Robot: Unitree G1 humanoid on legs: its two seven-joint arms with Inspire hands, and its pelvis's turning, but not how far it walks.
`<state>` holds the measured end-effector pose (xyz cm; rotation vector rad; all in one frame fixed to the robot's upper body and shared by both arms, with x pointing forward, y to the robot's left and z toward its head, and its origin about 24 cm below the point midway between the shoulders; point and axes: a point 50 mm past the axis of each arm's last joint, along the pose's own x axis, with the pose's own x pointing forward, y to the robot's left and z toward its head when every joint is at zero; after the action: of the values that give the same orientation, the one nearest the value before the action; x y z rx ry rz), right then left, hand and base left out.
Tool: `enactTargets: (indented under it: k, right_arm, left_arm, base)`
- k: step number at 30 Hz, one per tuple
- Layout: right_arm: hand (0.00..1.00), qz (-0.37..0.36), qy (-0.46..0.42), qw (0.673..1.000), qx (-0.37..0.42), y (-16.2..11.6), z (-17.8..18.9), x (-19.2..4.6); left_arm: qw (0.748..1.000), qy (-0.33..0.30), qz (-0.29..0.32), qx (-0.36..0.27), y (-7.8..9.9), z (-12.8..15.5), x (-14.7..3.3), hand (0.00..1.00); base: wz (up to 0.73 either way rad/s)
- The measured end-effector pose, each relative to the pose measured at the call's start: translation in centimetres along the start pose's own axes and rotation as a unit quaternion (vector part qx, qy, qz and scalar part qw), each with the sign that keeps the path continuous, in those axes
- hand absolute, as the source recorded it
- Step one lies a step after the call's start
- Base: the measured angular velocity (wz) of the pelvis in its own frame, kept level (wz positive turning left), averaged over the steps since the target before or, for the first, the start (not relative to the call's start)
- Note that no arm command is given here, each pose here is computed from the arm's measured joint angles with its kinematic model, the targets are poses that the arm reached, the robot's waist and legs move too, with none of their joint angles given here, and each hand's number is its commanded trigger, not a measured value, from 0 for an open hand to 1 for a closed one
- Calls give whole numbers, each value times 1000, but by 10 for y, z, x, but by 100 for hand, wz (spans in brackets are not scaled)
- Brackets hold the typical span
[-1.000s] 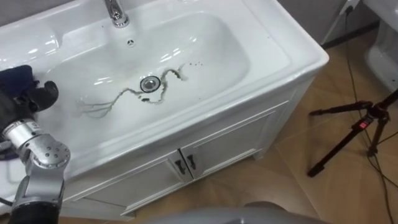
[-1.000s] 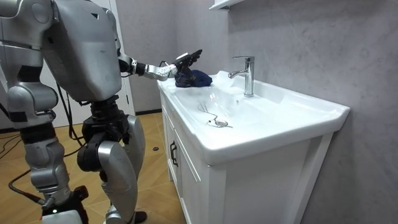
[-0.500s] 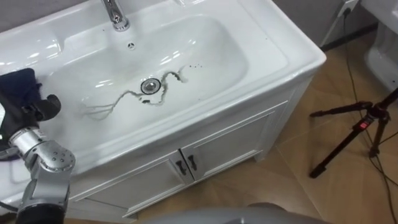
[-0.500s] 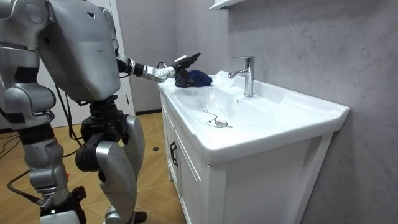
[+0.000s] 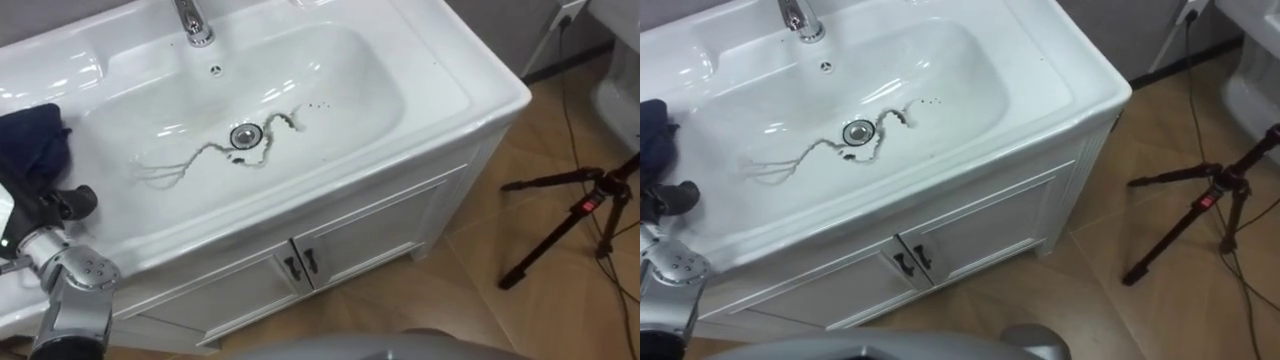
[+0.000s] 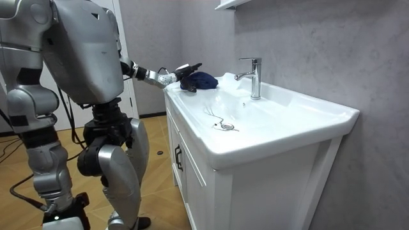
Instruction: Wipe basin
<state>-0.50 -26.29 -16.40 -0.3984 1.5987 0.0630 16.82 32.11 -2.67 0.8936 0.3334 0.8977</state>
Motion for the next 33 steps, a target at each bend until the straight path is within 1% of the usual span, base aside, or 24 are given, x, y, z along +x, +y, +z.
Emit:
enactTargets:
  k: [9, 16, 24, 33]
  right_arm:
    - [0, -5, -6, 1000, 0, 0, 3, 0]
    - [0, -3, 4, 1000, 1, 0, 1, 0]
    - [0, -7, -5, 1000, 0, -2, 8, 0]
    - [0, -9, -15, 1000, -1, -4, 13, 0]
  left_arm:
    - [1000, 29, -1, -4, 1, -9, -4, 0]
    - [999, 35, -18, -3, -2, -9, -5, 0]
    - [999, 36, -27, -2, -3, -9, -5, 0]
    - [999, 35, -25, -10, -3, -4, 1, 0]
  base:
    - [0]
    - [0]
    - [0]
    - [3]
